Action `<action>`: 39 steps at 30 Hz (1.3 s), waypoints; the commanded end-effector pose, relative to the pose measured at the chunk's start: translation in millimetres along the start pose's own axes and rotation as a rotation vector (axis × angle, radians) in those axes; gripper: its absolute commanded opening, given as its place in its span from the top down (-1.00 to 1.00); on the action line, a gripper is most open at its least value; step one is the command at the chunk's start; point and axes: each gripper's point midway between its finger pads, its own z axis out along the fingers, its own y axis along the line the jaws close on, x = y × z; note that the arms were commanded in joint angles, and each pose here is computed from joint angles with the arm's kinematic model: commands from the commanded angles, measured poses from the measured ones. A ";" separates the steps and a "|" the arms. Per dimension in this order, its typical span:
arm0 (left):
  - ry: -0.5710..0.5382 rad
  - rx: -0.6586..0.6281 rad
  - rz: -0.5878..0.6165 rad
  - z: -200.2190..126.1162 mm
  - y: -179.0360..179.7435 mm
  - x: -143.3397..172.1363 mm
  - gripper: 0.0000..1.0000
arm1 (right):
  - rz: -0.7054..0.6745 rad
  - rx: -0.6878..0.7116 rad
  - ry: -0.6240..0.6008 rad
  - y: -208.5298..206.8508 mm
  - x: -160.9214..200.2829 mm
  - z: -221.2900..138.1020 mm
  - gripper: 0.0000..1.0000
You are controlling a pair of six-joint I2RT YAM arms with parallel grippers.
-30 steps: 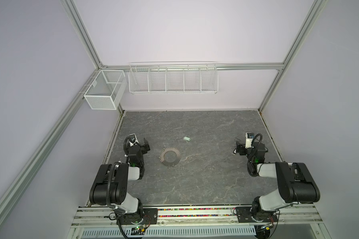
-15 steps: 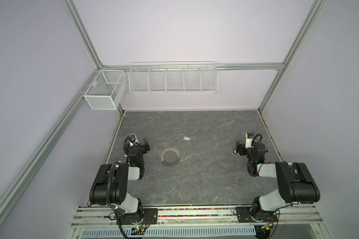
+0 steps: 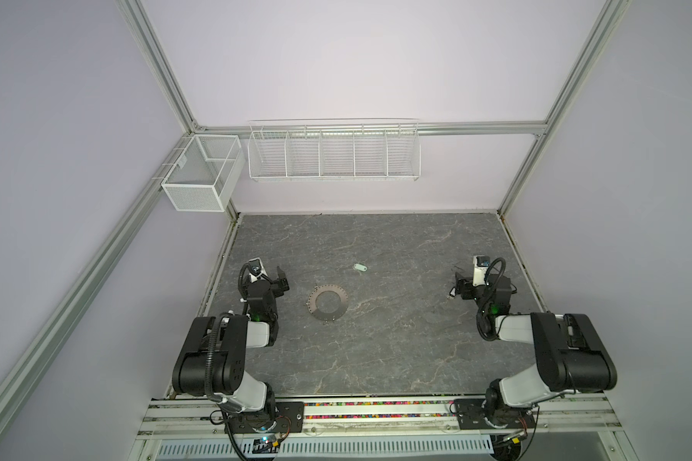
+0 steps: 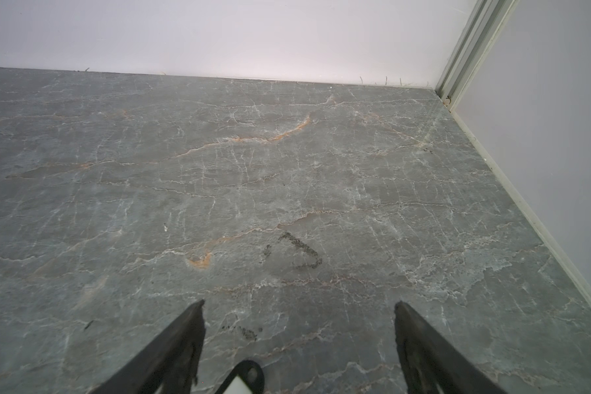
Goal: Attach keys to a key ring
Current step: Pick up the keyring from the center of the table.
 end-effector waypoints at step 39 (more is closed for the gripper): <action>0.651 0.183 -0.056 -40.5 -146.7 18.1 0.53 | -0.121 -0.696 0.468 279.2 -18.3 -55.5 0.29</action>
